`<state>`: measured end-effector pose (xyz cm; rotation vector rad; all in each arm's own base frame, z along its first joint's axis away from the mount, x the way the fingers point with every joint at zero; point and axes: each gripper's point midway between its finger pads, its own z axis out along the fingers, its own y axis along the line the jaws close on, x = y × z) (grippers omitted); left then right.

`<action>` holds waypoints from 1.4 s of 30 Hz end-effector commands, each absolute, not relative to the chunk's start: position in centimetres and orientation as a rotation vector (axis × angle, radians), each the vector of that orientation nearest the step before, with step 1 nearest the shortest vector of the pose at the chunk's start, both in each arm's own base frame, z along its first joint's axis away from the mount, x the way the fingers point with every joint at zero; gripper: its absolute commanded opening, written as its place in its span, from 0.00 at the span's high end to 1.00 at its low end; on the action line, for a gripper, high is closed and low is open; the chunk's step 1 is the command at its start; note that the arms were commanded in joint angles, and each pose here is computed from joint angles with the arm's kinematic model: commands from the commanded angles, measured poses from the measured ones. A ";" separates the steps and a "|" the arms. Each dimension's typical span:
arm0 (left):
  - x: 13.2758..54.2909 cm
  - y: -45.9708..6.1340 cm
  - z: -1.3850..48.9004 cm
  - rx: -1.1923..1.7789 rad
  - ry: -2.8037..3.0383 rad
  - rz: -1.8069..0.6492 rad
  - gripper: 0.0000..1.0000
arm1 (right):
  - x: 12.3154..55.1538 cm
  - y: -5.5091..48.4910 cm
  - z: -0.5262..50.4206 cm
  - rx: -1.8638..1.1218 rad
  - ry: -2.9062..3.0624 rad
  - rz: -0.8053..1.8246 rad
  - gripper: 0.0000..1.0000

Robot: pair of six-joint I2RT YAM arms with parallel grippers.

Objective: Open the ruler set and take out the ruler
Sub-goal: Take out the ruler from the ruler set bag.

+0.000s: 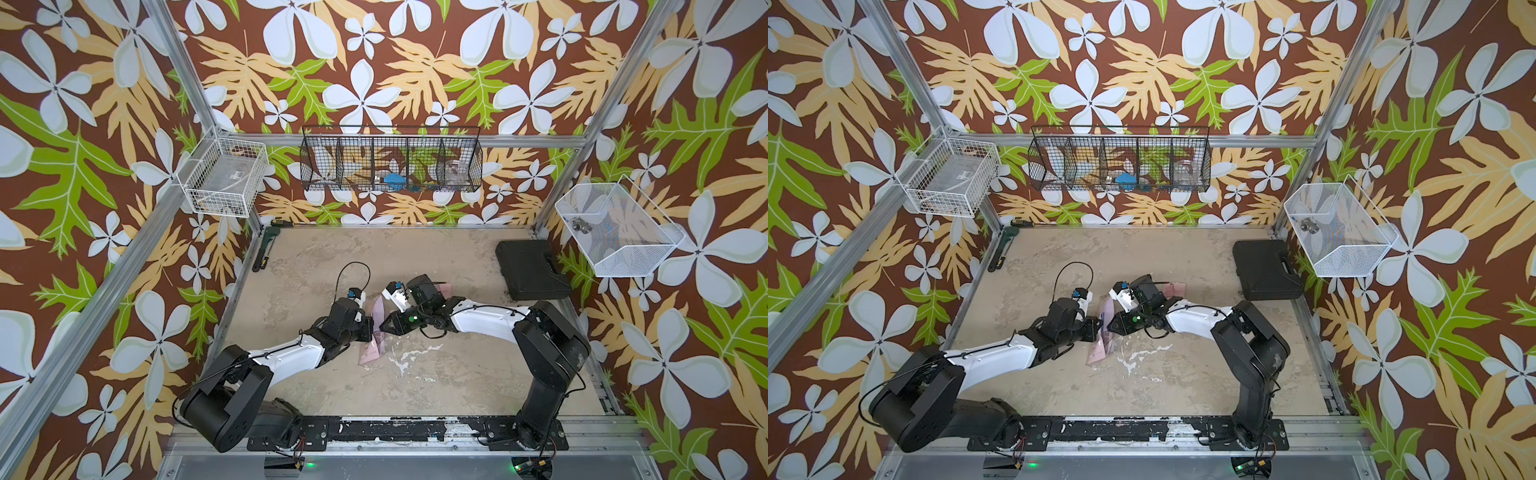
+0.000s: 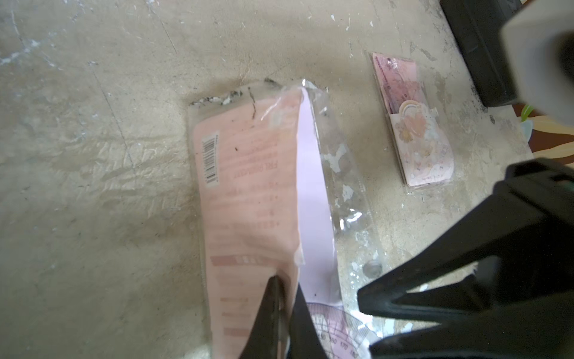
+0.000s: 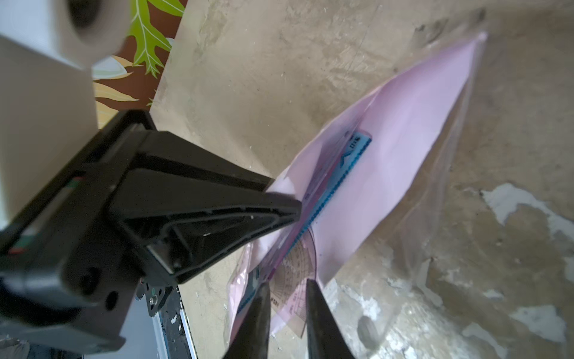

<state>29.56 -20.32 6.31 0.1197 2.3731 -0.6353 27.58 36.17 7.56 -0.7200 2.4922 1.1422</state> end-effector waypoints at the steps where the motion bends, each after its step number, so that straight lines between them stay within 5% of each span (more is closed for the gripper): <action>1: 29.6 -20.3 6.3 0.125 2.372 -0.629 1.00 | 27.1 35.8 6.9 -0.749 2.520 1.117 0.76; 20: 29.8 -20.0 5.9 0.110 2.374 -0.604 1.00 | 25.6 36.1 6.0 -0.786 2.553 1.140 0.81; 31: 29.8 -19.6 5.8 0.100 2.375 -0.583 1.00 | 25.2 35.9 6.3 -0.782 2.561 1.153 0.71; 42: 29.7 -19.4 5.4 0.095 2.382 -0.568 1.00 | 24.5 36.2 5.8 -0.791 2.581 1.192 0.72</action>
